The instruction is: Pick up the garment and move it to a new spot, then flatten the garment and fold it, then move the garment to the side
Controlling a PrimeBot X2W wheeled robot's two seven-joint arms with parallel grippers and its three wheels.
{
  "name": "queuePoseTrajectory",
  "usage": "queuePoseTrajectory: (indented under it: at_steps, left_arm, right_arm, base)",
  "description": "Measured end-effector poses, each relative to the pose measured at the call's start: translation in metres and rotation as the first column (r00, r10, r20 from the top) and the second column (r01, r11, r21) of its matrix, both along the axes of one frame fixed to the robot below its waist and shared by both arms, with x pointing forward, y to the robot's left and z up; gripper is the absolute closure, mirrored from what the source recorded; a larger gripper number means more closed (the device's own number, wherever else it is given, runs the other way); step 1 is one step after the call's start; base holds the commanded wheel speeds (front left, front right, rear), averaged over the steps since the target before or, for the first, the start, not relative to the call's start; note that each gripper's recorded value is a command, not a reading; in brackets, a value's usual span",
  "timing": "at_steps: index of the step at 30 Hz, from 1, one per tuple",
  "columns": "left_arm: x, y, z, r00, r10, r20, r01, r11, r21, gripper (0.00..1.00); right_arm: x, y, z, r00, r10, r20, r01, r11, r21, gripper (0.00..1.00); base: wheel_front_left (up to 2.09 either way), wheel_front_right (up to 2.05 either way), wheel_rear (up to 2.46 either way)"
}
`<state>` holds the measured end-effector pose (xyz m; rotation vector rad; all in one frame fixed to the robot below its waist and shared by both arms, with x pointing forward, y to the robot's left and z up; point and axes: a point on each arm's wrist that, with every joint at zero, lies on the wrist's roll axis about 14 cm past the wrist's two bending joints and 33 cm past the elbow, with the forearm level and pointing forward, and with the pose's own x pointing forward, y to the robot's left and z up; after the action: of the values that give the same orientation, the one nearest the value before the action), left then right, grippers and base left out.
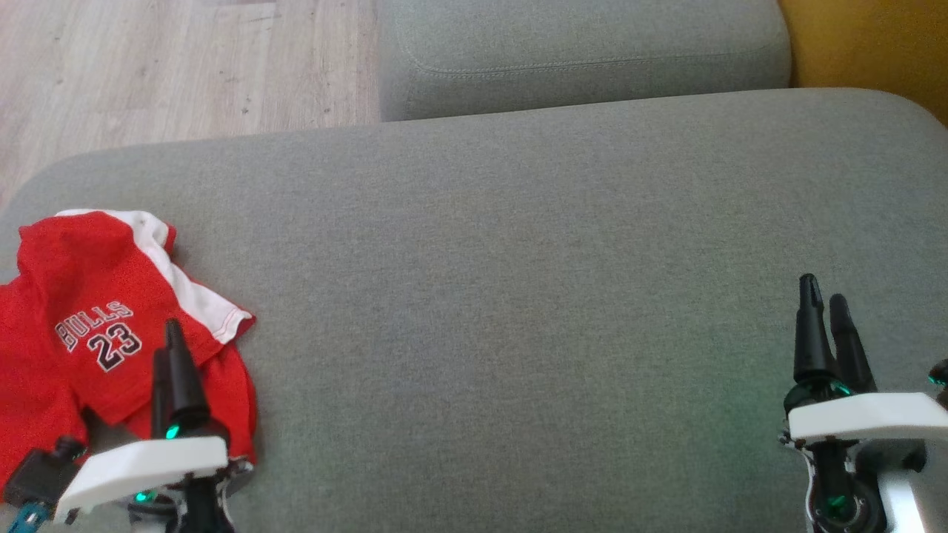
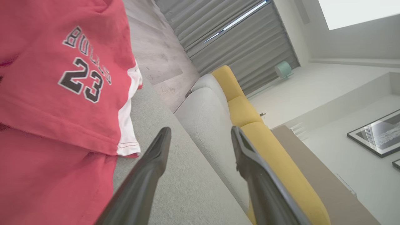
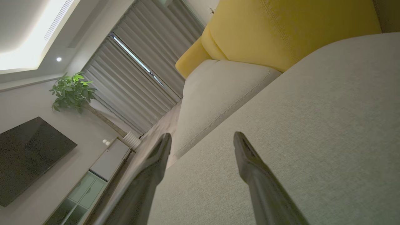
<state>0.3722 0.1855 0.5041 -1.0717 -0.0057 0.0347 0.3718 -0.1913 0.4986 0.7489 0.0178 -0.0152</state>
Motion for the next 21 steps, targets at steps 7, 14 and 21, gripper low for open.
queuePoseTrajectory:
  at_steps: [7, 14, 21]
  left_arm:
    - [0.001, -0.014, 0.004, 0.999, -0.037, 0.01, 0.035, 0.992, 0.119, 0.0]
    - [0.002, -0.028, 0.003, 0.997, -0.074, 0.003, 0.07, 0.962, 0.262, 0.0]
    - [0.002, -0.045, 0.005, 0.993, -0.119, 0.006, 0.106, 0.902, 0.419, 0.0]
  right_arm:
    - [0.001, 0.002, 0.007, 1.0, 0.007, 0.027, -0.004, 0.996, -0.094, 0.0]
    - [0.002, 0.007, 0.014, 0.998, 0.024, 0.053, -0.013, 0.982, -0.189, 0.0]
    - [0.003, 0.015, 0.017, 0.996, 0.057, 0.067, -0.033, 0.947, -0.32, 0.0]
  base:
    - [0.0, 0.0, 0.0]
    - [0.0, 0.0, 0.0]
    - [0.0, 0.0, 0.0]
